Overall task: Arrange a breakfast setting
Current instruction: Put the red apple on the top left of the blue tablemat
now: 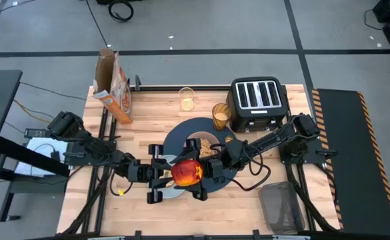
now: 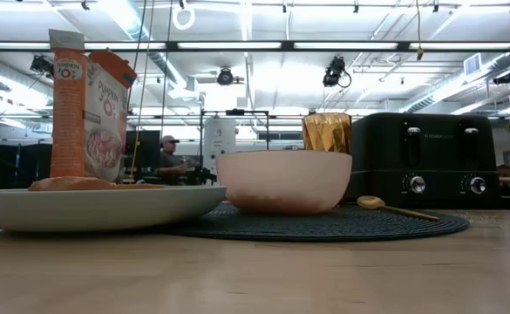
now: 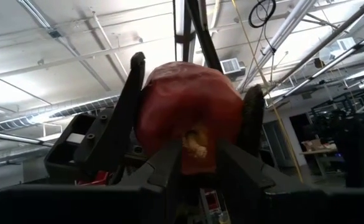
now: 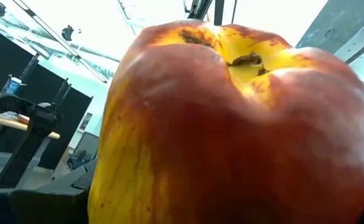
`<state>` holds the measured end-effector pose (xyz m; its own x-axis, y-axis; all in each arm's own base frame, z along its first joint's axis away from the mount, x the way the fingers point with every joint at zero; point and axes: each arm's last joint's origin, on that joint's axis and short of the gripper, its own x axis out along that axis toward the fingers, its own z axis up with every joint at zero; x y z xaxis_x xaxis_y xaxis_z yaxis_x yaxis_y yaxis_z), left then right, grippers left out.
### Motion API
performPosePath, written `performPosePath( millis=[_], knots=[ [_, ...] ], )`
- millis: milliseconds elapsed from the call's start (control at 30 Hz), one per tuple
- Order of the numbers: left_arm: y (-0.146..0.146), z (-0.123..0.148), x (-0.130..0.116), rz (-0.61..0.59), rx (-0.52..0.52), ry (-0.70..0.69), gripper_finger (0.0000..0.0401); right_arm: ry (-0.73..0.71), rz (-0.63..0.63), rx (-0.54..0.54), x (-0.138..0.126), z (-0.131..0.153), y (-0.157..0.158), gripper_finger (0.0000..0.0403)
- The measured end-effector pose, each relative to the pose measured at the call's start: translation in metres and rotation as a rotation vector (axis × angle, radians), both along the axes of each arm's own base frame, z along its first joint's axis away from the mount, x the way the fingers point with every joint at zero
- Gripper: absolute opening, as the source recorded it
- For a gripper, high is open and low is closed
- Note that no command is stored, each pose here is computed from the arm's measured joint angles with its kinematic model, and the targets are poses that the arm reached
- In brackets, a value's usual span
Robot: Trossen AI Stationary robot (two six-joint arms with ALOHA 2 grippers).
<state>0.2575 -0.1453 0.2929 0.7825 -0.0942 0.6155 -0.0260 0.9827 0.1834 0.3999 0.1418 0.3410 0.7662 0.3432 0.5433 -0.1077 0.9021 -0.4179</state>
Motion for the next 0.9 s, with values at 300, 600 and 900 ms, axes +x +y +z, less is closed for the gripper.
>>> performPosePath(
  millis=[300, 600, 900],
  knots=[
    [0.001, 0.002, -0.002, -0.011, -0.01, -0.03, 0.0102, 0.001, -0.003, 0.0, 0.0, 0.0, -0.001, 0.0329],
    [0.008, 0.0, 0.004, -0.012, -0.035, -0.005, 0.0102, 0.001, -0.005, 0.001, 0.001, 0.0, -0.002, 0.0329],
    [0.011, 0.0, 0.006, -0.025, -0.039, -0.006, 0.0099, 0.002, -0.008, 0.001, 0.001, 0.0, -0.002, 0.0329]
  ],
)
